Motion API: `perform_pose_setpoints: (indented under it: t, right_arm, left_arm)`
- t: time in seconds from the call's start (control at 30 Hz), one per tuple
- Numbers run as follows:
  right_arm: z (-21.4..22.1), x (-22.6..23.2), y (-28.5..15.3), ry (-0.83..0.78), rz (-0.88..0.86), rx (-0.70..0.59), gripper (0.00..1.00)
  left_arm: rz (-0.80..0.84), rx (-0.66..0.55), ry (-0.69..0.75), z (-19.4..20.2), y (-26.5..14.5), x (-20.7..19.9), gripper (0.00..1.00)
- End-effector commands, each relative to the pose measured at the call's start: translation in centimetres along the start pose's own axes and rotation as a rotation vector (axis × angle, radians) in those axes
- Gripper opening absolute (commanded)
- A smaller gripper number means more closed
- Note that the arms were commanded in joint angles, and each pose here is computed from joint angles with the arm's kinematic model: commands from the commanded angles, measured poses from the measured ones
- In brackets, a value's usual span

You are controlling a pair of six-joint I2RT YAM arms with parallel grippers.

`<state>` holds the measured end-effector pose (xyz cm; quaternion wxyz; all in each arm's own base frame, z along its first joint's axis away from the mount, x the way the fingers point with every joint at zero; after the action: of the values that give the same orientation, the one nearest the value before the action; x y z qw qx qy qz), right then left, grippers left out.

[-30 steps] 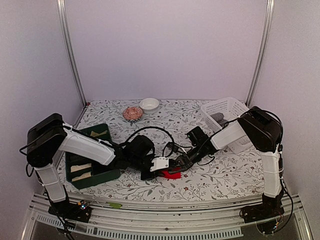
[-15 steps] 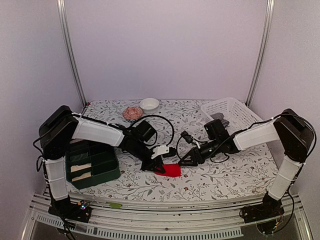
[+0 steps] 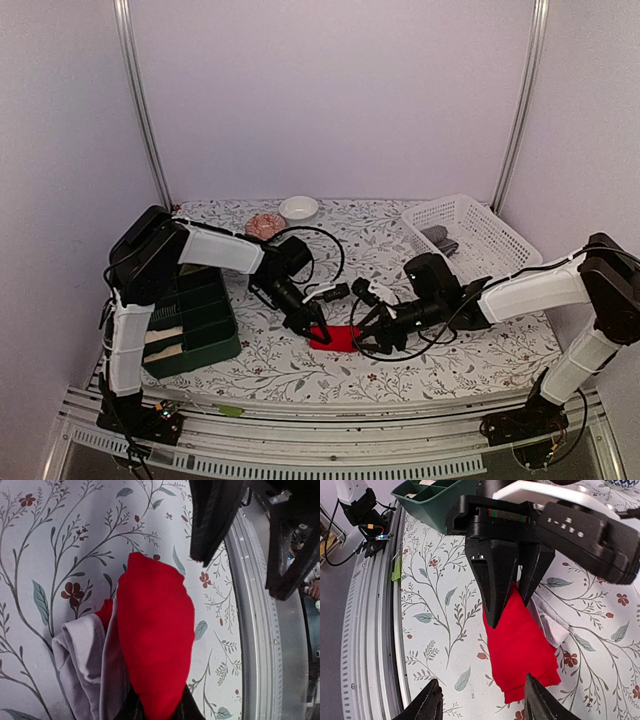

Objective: Roll the underwear
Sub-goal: Roll the underwear at the center of the board.

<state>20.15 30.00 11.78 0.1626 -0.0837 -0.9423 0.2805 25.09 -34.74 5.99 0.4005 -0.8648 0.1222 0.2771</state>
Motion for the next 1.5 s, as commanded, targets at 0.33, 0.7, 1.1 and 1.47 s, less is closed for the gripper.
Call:
perform_pose_setpoints:
  t: [0.33,0.7,1.1,1.47]
  right_arm:
    - [-0.7,-1.9,5.7,-0.258,0.07,0.096,0.58]
    - [1.4,-1.4,7.0,-0.211,-0.037,0.136,0.0]
    - [2.4,-0.6,7.4,0.073,-0.247,0.18,0.0]
    - [5.9,-2.8,9.1,0.437,-0.412,0.313,0.0]
  left_arm:
    - [0.015,0.18,-0.155,4.7,2.6,1.1,0.0]
    - [-0.052,0.166,-0.133,4.7,1.7,1.1,0.06]
    - [-0.578,-0.189,0.135,0.2,-9.0,-2.9,0.52]
    - [-0.762,-0.39,0.475,1.1,-9.0,-11.9,0.62]
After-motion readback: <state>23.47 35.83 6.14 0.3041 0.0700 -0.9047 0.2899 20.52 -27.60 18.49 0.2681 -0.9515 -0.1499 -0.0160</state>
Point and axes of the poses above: each gripper's point midway between its finger pads, its own y axis out along the fingers, its own x axis along the line the jaws close on, z = x × y, the point moved 6 cm from there along -y, back along the fingers, and after that the axes turned 3 degrees about -y, right-handed, at the moved point
